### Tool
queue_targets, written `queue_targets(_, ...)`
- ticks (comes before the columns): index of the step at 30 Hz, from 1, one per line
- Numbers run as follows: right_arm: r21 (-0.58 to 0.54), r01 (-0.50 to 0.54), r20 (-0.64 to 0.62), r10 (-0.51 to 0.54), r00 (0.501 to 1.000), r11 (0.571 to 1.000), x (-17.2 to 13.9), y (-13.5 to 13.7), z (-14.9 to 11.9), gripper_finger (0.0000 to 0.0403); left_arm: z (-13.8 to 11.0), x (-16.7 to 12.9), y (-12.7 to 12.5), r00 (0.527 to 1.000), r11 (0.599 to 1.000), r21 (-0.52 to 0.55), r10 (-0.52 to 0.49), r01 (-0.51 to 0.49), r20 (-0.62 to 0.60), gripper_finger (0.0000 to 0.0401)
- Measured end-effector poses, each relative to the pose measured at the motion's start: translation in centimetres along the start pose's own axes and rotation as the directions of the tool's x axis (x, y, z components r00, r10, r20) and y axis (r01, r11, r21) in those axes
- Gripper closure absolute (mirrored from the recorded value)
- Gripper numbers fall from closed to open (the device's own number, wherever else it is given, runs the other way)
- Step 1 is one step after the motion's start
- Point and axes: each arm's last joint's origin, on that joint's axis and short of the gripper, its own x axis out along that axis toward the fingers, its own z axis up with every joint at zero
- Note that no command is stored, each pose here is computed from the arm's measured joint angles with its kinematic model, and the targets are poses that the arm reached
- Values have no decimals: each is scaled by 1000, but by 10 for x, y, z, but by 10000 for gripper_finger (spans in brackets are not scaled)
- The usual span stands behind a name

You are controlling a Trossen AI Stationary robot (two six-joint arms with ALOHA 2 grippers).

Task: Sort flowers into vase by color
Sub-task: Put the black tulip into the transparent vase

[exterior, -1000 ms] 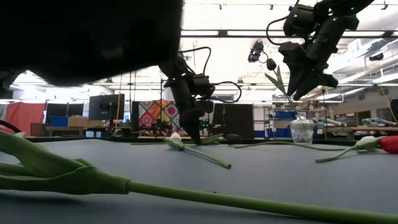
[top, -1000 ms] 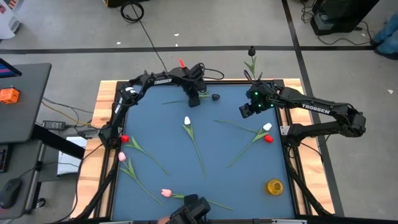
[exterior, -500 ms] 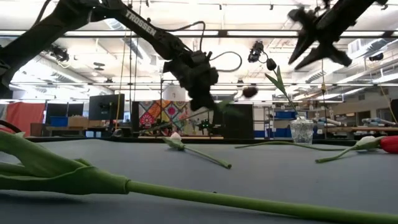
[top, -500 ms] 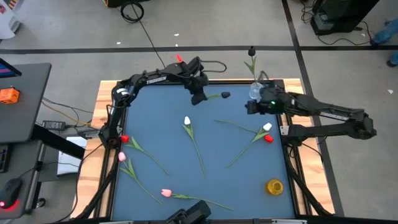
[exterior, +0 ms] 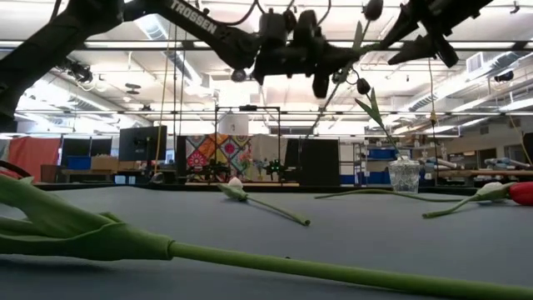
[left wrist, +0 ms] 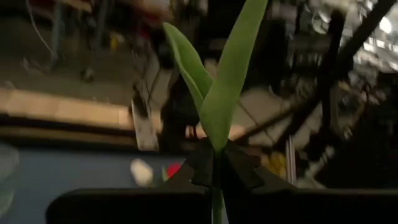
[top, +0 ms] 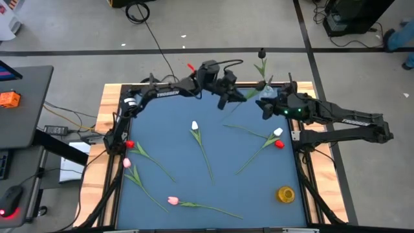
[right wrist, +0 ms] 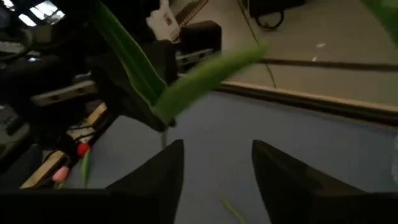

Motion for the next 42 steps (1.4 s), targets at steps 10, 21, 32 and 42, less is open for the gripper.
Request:
queue_targets(10, -85, -59, 143, 71, 987, 995, 7, 5, 20, 137, 10, 6, -6, 982, 991, -75, 124, -114, 144, 379)
queue_targets(21, 4, -143, 115, 142, 983, 990, 32, 1, 31, 191, 8, 10, -10, 983, 990, -88, 121, -110, 135, 379)
queue_targets(32, -37, -128, 78, 131, 988, 991, 33, -1, 28, 386, 3, 9, -6, 985, 979, -155, 149, -135, 86, 362)
queue_targets(42, -77, 232, 161, -217, 963, 970, 20, -33, 33, 395, -11, -7, 14, 971, 936, -258, 231, -240, -65, 266)
